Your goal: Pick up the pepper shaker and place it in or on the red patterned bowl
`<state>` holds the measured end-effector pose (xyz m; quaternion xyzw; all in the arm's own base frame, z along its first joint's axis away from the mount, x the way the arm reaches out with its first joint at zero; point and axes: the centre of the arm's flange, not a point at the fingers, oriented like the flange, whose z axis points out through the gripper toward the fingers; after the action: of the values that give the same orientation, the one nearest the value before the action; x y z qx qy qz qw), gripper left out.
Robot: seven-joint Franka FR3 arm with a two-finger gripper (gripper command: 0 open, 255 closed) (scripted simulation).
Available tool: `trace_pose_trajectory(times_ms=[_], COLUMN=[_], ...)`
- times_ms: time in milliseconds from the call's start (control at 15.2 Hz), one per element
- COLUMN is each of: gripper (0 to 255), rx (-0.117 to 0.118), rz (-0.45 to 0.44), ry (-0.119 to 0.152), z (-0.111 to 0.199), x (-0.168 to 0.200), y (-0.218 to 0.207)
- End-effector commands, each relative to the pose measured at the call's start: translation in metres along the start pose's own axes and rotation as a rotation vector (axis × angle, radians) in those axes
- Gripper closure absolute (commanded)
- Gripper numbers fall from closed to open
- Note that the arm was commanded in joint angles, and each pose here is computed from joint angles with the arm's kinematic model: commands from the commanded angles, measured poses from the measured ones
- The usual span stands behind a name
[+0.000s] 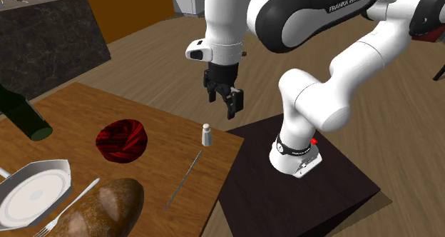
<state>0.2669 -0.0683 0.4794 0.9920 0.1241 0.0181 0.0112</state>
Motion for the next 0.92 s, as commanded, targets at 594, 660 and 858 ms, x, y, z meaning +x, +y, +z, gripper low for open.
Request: trace_pose_trajectory(times_ms=[594, 660, 858], gripper=[0, 0, 0], rx=[-0.031, -0.034, -0.042], rz=[-0.062, -0.067, -0.083], ry=[0.08, 0.087, 0.109], z=[0.12, 0.131, 0.163], x=[-0.033, -0.035, -0.042], y=[0.079, 0.086, 0.108])
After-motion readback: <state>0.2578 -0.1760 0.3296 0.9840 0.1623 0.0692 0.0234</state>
